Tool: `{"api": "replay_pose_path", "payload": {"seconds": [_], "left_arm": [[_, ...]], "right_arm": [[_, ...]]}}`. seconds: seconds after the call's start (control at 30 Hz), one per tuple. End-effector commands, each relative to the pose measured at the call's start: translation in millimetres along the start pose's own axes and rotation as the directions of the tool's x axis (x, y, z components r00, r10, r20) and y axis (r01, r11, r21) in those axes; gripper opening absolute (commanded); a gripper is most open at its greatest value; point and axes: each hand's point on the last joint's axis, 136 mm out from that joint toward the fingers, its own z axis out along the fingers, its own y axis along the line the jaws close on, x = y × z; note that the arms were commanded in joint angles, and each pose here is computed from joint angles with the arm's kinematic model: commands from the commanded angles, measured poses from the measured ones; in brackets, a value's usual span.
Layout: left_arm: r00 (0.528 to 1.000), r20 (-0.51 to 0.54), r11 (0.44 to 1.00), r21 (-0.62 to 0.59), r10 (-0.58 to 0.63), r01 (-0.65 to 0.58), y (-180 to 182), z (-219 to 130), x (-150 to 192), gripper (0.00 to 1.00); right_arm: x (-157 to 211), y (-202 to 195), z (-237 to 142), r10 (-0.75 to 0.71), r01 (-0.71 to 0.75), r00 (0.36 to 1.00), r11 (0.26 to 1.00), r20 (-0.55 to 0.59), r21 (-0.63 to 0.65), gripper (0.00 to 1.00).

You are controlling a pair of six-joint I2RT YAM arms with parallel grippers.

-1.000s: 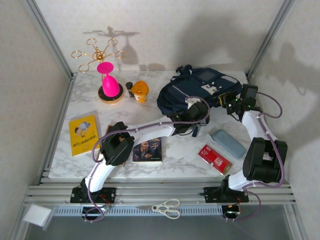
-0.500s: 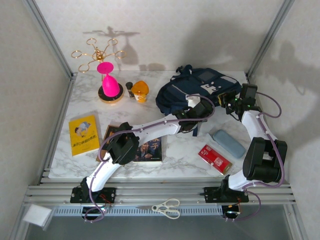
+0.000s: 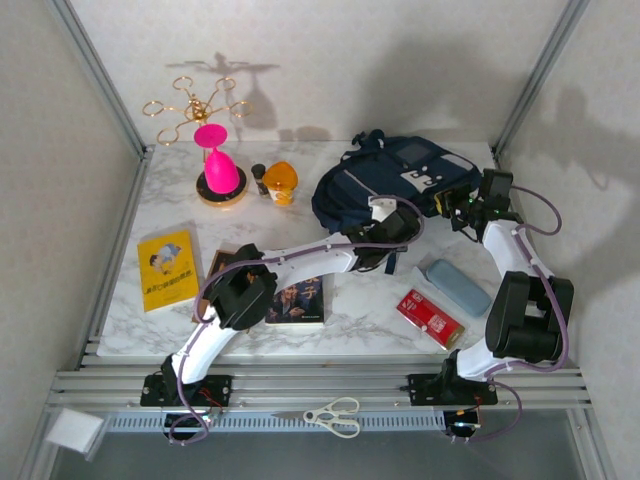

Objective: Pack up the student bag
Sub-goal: Unzip the student bag at the top-right of the table.

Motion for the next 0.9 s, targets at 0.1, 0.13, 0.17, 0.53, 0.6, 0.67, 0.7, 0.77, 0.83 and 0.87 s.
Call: {"api": "replay_pose_path", "payload": {"seconds": [0.1,0.13,0.17,0.53,0.6,0.67,0.7,0.77,0.83,0.87], "left_arm": [[0.999,-0.015,0.999,0.033,0.039,-0.039,23.0,-39.6,-5.3,0.00],[0.998,-0.026,0.998,0.032,0.053,-0.052,29.3,-41.1,-0.5,0.00],[0.997,-0.038,0.998,0.032,0.060,-0.059,35.1,-41.7,2.8,0.00],[0.995,-0.044,0.975,0.207,0.087,-0.076,4.3,-34.0,-5.5,0.00],[0.996,-0.047,0.977,0.200,0.081,-0.070,3.6,-30.4,-7.3,0.00],[0.996,-0.037,0.976,0.206,0.079,-0.070,1.5,-30.6,-10.0,0.00],[0.996,-0.034,0.975,0.212,0.078,-0.069,0.4,-30.6,-10.4,0.00],[0.996,-0.034,0.974,0.217,0.080,-0.070,-0.7,-30.0,-9.9,0.00],[0.996,-0.039,0.972,0.226,0.082,-0.071,-2.2,-29.0,-8.2,0.00],[0.996,-0.038,0.971,0.227,0.082,-0.071,-2.4,-29.3,-8.3,0.00]], "right_arm": [[-35.0,34.1,-12.3,-0.087,0.094,0.993,0.992,0.081,-0.081,0.00],[-36.7,33.7,-10.8,-0.092,0.098,0.993,0.992,0.079,-0.079,0.00],[-38.4,33.0,-8.9,-0.099,0.105,0.992,0.992,0.078,-0.073,0.00],[-10.4,10.1,-15.7,-0.154,0.155,0.988,0.988,0.030,-0.027,0.51],[-9.6,-2.8,-19.6,-0.154,0.154,0.988,0.988,0.015,0.014,0.64],[-10.3,-12.1,-31.1,-0.162,0.160,0.986,0.986,0.029,0.051,0.75],[-9.6,-13.8,-36.5,-0.170,0.168,0.984,0.984,0.045,0.062,0.80],[0.2,-14.4,-46.0,-0.192,0.190,0.980,0.980,0.041,0.062,0.92],[17.0,-19.3,-50.1,-0.195,0.194,0.981,0.978,0.002,0.076,0.99],[27.1,-20.6,-49.9,-0.196,0.197,0.980,0.978,-0.018,0.072,0.99]]}}
